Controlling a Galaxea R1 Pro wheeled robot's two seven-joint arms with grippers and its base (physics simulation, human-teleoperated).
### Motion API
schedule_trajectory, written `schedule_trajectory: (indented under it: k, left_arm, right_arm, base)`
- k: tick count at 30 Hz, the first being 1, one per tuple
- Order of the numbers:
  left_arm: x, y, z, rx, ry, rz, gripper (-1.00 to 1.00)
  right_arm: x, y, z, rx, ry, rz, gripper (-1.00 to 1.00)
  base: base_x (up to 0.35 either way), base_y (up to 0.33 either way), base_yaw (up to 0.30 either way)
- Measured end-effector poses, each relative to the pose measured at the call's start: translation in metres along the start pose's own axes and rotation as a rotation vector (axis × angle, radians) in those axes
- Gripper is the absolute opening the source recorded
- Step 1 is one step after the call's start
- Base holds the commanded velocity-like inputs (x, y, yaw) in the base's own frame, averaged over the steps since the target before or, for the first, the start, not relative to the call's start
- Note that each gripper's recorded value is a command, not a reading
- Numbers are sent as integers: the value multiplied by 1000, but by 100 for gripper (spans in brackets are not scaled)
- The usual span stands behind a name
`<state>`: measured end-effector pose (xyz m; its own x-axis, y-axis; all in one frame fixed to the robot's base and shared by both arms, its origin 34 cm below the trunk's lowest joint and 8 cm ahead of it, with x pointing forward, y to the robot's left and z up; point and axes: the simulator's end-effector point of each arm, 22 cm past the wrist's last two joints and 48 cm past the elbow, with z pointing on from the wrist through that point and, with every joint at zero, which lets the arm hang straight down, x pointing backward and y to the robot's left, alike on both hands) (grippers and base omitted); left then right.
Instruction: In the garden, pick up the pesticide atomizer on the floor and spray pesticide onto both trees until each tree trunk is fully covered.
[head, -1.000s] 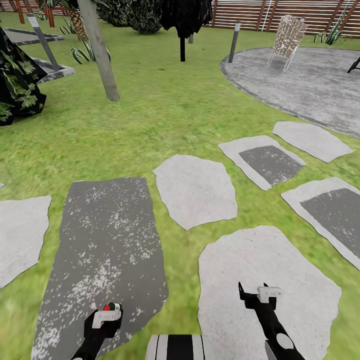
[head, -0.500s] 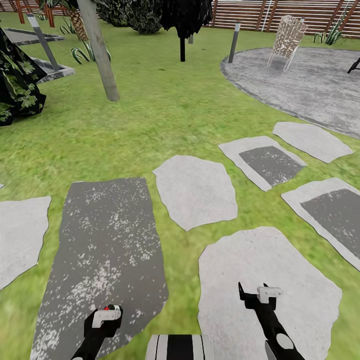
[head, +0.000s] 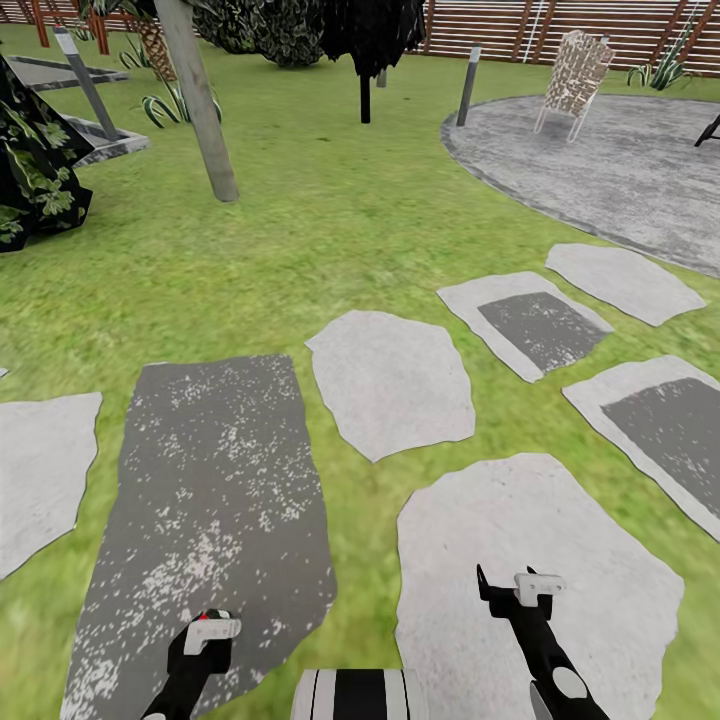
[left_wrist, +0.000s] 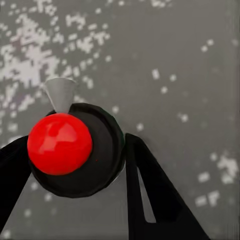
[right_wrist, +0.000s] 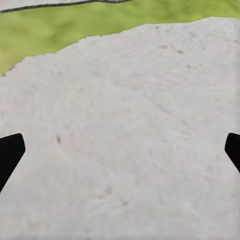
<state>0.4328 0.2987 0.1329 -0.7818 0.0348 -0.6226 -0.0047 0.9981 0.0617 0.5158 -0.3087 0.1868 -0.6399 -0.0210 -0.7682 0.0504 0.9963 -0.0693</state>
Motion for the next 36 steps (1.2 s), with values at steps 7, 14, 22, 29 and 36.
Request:
schedule_trajectory:
  k: [7,14,22,29,36]
  left_arm:
    - [-3,-1,0,1,-8,1,-100]
    - [-3,0,0,1,-10,0,-100]
    - [-13,-1,-2,3,-30,0,-100]
    - [-28,0,-4,2,-58,-1,-100]
    - [-43,1,-7,1,-87,-3,-100]
  right_arm:
    - [0,0,0,0,1,0,100]
    - [0,0,0,0,1,0,100]
    - [-11,0,-1,0,-19,2,100]
    - [-26,0,-3,-1,-47,3,100]
    - [-42,0,-6,-1,-76,5,100]
  base:
    - [0,0,0]
    - [0,0,0]
    - [0,0,0]
    - [0,0,0]
    - [0,0,0]
